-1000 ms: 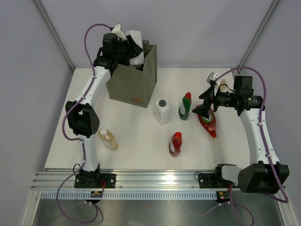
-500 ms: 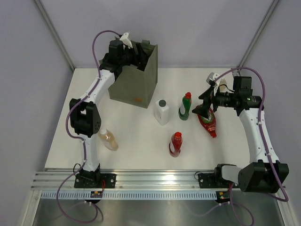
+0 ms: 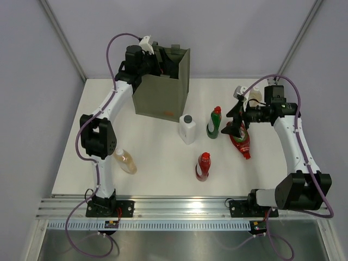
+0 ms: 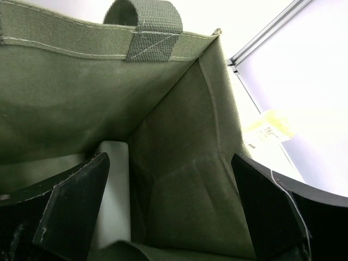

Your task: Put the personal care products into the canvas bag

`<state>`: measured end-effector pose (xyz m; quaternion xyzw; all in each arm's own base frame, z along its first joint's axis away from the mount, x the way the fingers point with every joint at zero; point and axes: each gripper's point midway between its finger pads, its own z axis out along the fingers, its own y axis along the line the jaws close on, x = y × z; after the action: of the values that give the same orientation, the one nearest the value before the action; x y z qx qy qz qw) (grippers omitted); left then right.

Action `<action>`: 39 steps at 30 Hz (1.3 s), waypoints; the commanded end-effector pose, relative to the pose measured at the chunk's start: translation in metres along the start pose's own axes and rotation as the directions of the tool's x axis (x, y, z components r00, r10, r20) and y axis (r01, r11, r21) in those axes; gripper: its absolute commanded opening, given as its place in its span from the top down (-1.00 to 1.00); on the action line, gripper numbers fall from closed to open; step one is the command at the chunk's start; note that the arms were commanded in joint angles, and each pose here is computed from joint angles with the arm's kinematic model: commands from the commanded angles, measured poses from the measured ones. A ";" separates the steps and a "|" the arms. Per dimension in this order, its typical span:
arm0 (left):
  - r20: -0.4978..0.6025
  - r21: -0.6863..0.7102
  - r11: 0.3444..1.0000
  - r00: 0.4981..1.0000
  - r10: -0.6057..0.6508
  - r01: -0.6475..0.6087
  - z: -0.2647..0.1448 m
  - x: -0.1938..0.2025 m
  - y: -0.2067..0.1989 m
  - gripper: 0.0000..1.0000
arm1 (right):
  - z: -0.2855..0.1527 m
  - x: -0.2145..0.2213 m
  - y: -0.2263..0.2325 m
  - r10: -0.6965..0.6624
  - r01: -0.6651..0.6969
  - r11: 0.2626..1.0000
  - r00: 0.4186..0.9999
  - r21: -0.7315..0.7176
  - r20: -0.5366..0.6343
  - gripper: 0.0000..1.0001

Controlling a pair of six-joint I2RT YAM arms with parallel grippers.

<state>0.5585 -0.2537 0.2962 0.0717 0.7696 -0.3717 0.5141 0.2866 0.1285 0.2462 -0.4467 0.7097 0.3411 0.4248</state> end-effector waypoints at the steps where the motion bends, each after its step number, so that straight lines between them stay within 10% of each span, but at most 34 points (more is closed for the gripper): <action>1: 0.112 0.043 0.992 0.987 0.115 -0.120 -0.038 -0.054 -0.035 -0.98 | 0.002 -0.006 0.018 -0.123 0.121 0.986 0.992 -0.116 -0.008 -0.99; 12: 0.259 -0.236 0.936 0.911 0.321 -0.263 -0.188 -0.107 -0.051 -0.97 | 0.099 -0.053 -0.020 -0.053 0.071 0.980 0.994 0.185 -0.099 -0.94; 21: 0.224 -0.386 0.913 0.946 0.234 -0.134 -0.264 -0.017 -0.020 -0.98 | 0.151 -0.042 -0.045 0.249 -0.200 0.740 0.968 0.642 0.015 -0.99; 39: 0.256 -0.427 0.903 0.964 0.070 0.048 -0.334 0.092 -0.008 -0.98 | 0.203 0.020 -0.033 0.357 -0.241 0.809 0.926 0.536 -0.122 -0.79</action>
<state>0.2676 -0.0727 0.2903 -0.0618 0.7639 -0.1919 0.6131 0.3745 0.2769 0.1358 -0.2364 0.8840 0.1303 0.3816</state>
